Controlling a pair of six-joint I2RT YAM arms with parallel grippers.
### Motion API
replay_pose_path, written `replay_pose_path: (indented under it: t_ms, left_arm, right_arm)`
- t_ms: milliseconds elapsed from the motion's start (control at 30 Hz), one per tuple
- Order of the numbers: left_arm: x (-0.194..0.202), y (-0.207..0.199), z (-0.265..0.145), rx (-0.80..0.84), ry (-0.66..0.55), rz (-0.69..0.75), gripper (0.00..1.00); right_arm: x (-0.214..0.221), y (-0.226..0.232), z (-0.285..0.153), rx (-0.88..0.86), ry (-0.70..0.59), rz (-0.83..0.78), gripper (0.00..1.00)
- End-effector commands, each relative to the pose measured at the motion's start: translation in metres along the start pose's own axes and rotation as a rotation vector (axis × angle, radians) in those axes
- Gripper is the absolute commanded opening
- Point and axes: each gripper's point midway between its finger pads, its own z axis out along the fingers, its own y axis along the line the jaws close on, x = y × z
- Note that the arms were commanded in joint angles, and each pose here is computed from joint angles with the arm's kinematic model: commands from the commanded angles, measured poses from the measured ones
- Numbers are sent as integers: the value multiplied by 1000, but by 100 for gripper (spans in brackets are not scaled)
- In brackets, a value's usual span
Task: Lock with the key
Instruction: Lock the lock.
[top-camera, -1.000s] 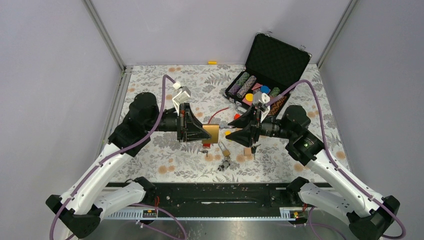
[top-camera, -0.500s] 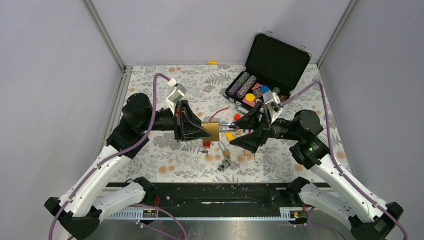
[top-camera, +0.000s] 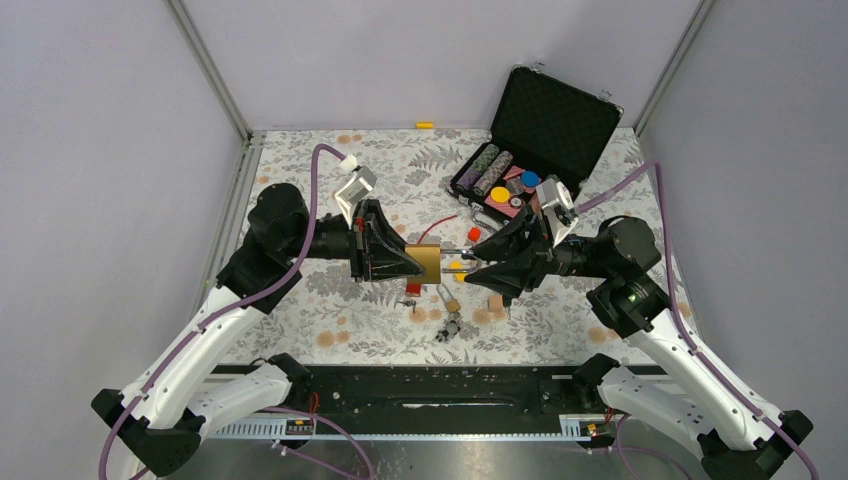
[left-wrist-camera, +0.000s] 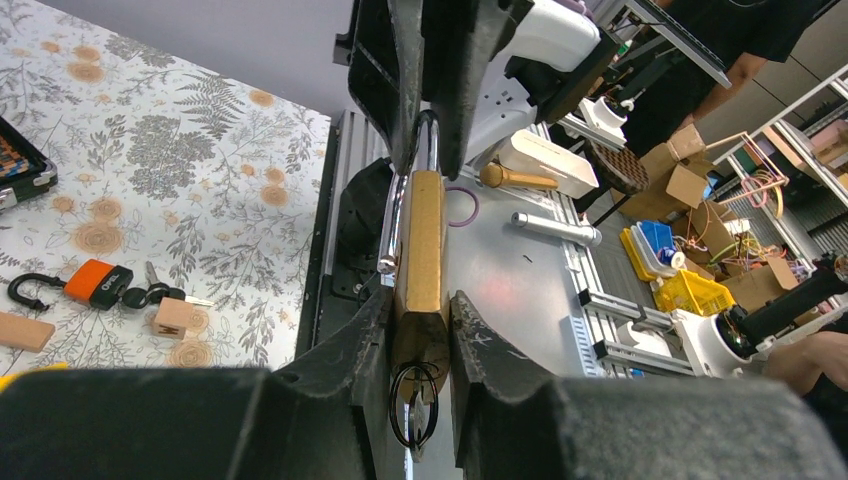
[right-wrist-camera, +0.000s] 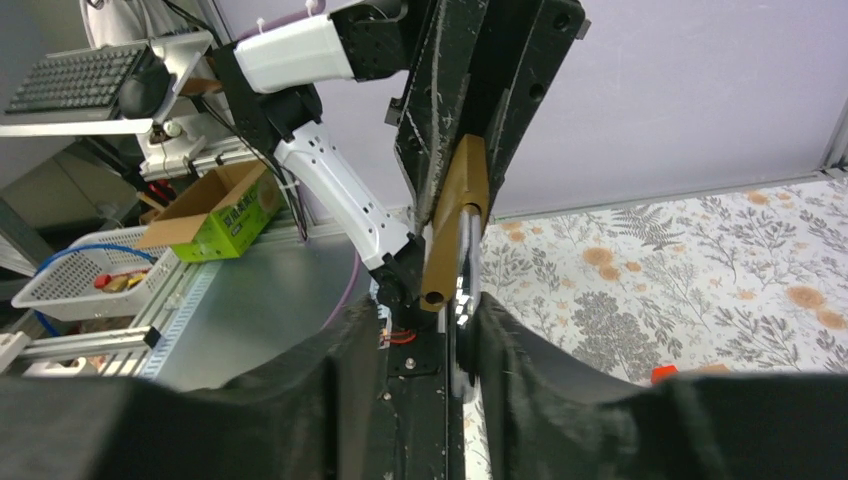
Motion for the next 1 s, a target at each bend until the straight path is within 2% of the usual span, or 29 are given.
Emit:
replay_pose_path:
  t_ms: [0, 67, 100, 200, 267, 367, 600, 700, 967]
  left_arm:
    - [-42, -30, -5, 61, -122, 198, 0]
    - [-42, -34, -7, 66, -126, 216, 0]
    - [-43, -34, -8, 61, -131, 227, 3]
    - [-44, -33, -9, 43, -146, 251, 10]
    - [-45, -28, -9, 16, -165, 255, 10]
    - [-49, -21, -9, -20, -197, 237, 0]
    - [-55, -22, -2, 42, -244, 144, 0]
    - [-53, -21, 4, 85, -230, 71, 0]
    - [-38, 7, 22, 57, -178, -59, 0]
  right_arm:
    - [-21, 14, 4, -52, -24, 2, 18]
    - [-27, 6, 7, -15, -50, 37, 1]
    - [-30, 2, 8, 7, -64, 57, 0]
    - [-39, -4, 9, 50, -122, 99, 0]
    - [-45, -5, 9, 67, -154, 121, 0]
    - [-55, -7, 8, 91, -188, 142, 0]
    - [-63, -19, 10, 146, -224, 169, 0]
    - [-58, -30, 10, 183, -237, 154, 0]
    - [-50, -55, 16, 274, -264, 133, 0]
